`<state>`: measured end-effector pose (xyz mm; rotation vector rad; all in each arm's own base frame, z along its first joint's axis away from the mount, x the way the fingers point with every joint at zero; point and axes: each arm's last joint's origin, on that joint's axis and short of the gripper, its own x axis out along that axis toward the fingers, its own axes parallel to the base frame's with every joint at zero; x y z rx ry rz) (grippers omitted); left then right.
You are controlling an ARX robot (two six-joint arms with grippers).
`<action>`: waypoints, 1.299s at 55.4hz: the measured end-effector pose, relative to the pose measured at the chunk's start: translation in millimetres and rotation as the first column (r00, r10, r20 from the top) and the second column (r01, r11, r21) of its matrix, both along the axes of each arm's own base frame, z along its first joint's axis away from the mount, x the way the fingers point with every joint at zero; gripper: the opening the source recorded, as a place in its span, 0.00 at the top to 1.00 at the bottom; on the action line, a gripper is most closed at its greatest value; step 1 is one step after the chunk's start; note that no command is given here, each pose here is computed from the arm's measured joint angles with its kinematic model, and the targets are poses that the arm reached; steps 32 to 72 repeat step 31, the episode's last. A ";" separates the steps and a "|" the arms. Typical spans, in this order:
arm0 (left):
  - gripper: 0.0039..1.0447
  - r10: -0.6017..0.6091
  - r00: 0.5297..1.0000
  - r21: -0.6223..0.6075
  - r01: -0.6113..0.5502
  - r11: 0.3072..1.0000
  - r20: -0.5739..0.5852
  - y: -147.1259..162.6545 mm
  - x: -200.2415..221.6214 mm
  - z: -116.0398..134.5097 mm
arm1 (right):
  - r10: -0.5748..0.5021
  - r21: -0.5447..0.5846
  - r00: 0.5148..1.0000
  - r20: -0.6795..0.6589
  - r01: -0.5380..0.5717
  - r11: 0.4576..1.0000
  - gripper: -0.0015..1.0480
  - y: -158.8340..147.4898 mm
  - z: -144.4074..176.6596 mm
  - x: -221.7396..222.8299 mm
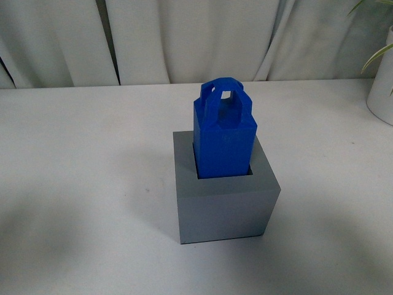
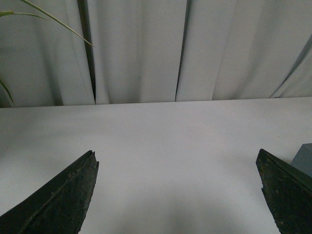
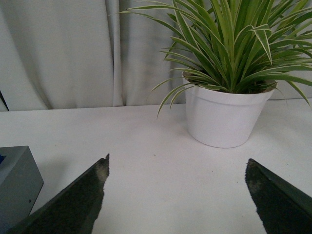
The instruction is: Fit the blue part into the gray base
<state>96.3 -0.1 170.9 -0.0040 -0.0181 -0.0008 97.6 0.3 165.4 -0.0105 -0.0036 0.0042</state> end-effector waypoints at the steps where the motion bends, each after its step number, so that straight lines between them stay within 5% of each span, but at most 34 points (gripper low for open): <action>1: 0.06 0.000 1.000 0.000 0.000 1.000 0.000 0.0 0.0 0.0 | 0.000 0.000 1.000 0.000 0.000 1.000 0.16 0.0 0.0 0.0; 5: 0.06 0.000 1.000 0.000 0.000 1.000 0.000 0.0 0.0 0.0 | 0.000 0.000 1.000 0.000 0.000 1.000 0.05 0.0 0.0 0.0; 72: 0.06 0.000 1.000 0.000 0.000 1.000 0.000 0.0 0.0 0.0 | 0.000 0.000 1.000 0.000 0.000 1.000 0.07 0.0 0.0 0.0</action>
